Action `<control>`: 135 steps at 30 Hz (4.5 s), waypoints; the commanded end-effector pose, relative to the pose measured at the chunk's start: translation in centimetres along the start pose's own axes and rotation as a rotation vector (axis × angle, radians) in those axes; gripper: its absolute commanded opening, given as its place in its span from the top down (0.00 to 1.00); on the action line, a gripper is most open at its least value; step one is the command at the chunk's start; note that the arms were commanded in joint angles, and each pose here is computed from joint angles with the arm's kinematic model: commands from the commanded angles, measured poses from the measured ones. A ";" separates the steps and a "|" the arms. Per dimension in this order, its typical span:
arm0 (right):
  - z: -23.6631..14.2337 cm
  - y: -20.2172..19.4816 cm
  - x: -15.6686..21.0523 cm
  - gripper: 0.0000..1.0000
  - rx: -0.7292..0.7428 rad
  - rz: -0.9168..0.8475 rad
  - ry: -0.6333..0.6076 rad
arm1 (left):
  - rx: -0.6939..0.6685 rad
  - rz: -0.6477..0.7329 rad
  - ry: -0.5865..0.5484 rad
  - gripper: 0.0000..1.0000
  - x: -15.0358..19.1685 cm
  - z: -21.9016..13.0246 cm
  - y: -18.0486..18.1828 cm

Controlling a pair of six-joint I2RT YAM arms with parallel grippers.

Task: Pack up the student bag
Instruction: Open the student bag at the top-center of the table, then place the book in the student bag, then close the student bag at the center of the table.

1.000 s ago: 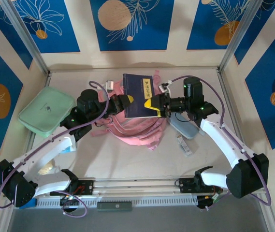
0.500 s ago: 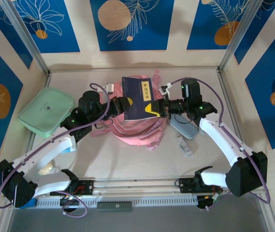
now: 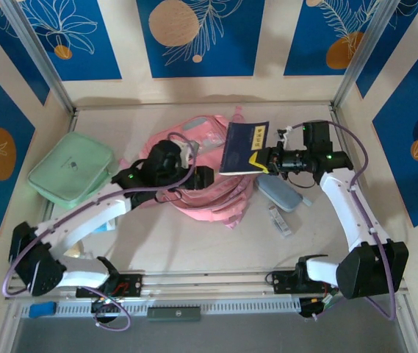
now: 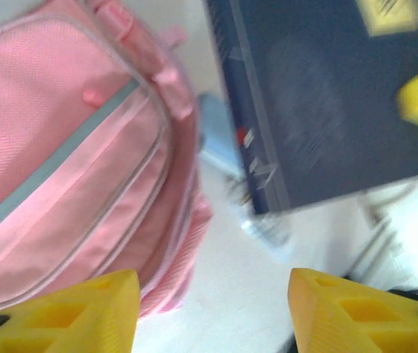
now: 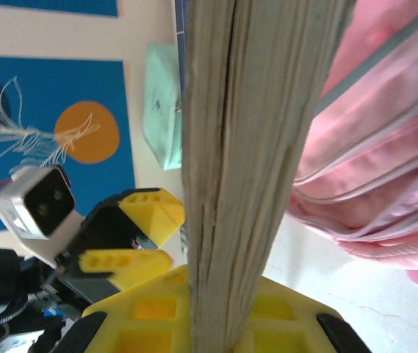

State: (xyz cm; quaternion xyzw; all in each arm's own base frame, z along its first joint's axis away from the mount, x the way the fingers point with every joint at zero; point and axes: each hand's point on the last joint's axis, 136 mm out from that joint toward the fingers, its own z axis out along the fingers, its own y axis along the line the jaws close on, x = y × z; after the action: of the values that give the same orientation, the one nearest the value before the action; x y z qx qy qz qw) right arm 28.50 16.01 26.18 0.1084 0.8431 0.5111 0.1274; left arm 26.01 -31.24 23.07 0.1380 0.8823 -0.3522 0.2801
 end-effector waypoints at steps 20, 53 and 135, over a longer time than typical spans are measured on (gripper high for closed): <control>-1.9 -6.8 0.0 1.00 0.212 0.064 -0.110 | -0.247 0.649 0.322 0.27 3.1 9.1 7.1; -3.4 -5.2 2.5 1.00 0.196 0.078 -0.088 | -0.511 0.700 -0.039 1.00 -9.9 1.3 4.4; 13.1 -8.0 5.8 0.94 0.286 -0.359 -0.127 | -0.355 0.167 -0.168 1.00 -8.9 -2.7 3.3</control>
State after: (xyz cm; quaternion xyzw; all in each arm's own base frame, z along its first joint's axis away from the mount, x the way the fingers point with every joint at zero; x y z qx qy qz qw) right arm 28.19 27.18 11.97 0.0085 0.8939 0.3531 0.2759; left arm 32.36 -27.18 26.35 0.2099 0.8880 -0.1413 0.3839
